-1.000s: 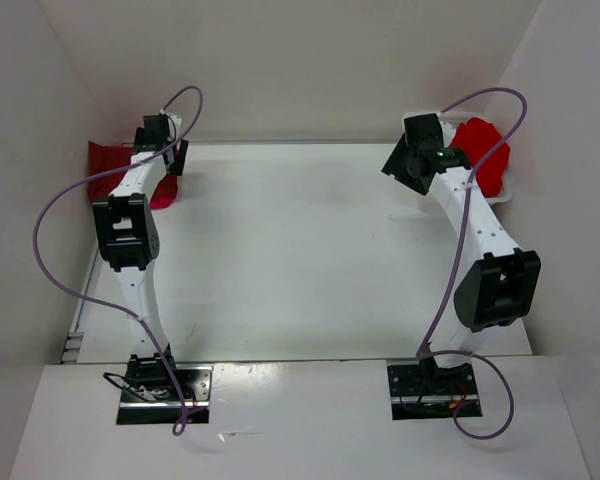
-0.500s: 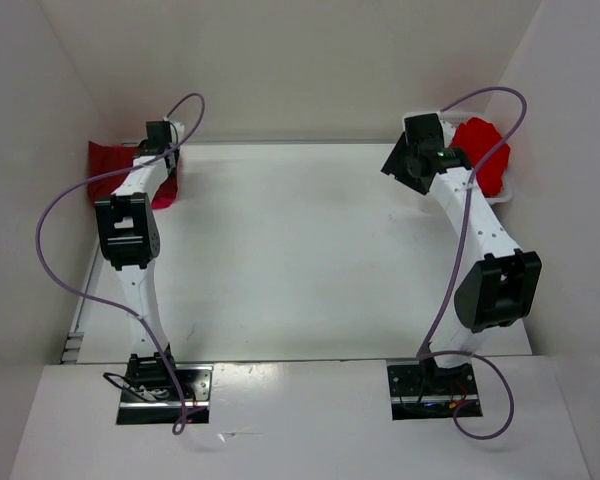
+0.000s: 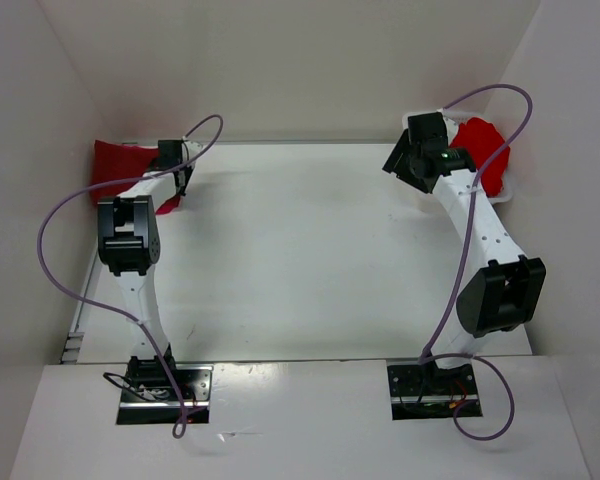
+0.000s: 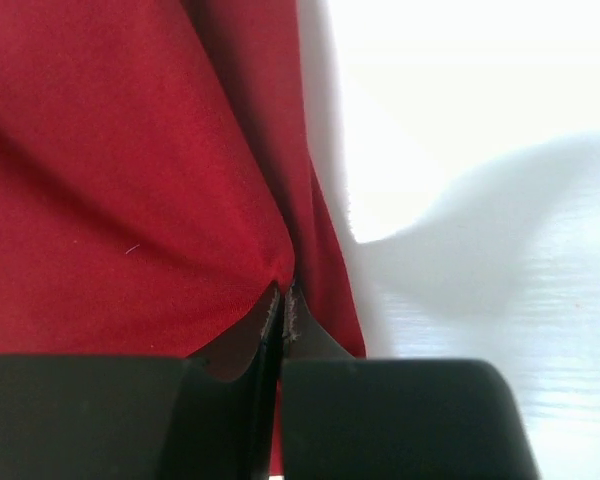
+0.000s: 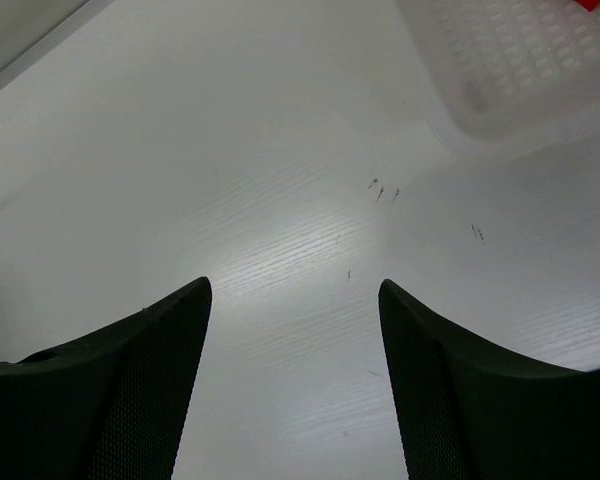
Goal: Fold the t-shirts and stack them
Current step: Grab crumpled tshirt from bin with the right arm
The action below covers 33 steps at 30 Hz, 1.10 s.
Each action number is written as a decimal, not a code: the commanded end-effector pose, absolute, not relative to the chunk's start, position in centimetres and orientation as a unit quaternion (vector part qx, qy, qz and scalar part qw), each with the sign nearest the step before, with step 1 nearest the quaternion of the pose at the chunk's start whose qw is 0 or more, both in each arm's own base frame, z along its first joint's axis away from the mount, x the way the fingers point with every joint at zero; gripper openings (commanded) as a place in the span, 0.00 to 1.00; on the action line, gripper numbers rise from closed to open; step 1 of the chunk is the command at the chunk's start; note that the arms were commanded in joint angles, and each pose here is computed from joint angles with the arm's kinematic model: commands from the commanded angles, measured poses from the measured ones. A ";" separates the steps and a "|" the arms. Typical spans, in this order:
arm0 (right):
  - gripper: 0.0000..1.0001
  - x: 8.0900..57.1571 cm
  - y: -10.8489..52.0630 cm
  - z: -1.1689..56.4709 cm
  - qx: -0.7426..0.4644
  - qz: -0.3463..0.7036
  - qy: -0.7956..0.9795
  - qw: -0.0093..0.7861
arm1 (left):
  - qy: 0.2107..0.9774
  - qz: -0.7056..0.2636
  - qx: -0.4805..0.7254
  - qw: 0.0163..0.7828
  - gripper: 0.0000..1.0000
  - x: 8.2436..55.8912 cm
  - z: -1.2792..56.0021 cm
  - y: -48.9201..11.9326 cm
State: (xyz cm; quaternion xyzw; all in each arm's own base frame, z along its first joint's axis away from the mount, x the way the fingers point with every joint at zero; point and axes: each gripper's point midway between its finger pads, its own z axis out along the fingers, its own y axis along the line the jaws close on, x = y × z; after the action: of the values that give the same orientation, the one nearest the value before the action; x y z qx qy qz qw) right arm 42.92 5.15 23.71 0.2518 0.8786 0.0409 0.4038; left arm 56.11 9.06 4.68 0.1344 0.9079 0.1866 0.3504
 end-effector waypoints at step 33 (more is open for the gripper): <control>0.87 51.4 -5.3 25.0 0.405 -0.099 0.780 0.467 | 0.883 0.138 -0.025 0.448 1.00 55.9 17.5 20.9</control>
State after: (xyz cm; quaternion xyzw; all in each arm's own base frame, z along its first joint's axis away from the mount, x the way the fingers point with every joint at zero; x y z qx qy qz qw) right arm 50.08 -1.33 24.33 0.3419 0.8277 -0.0436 0.4429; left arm 55.73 22.60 17.58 -0.0326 0.8782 0.1751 0.4438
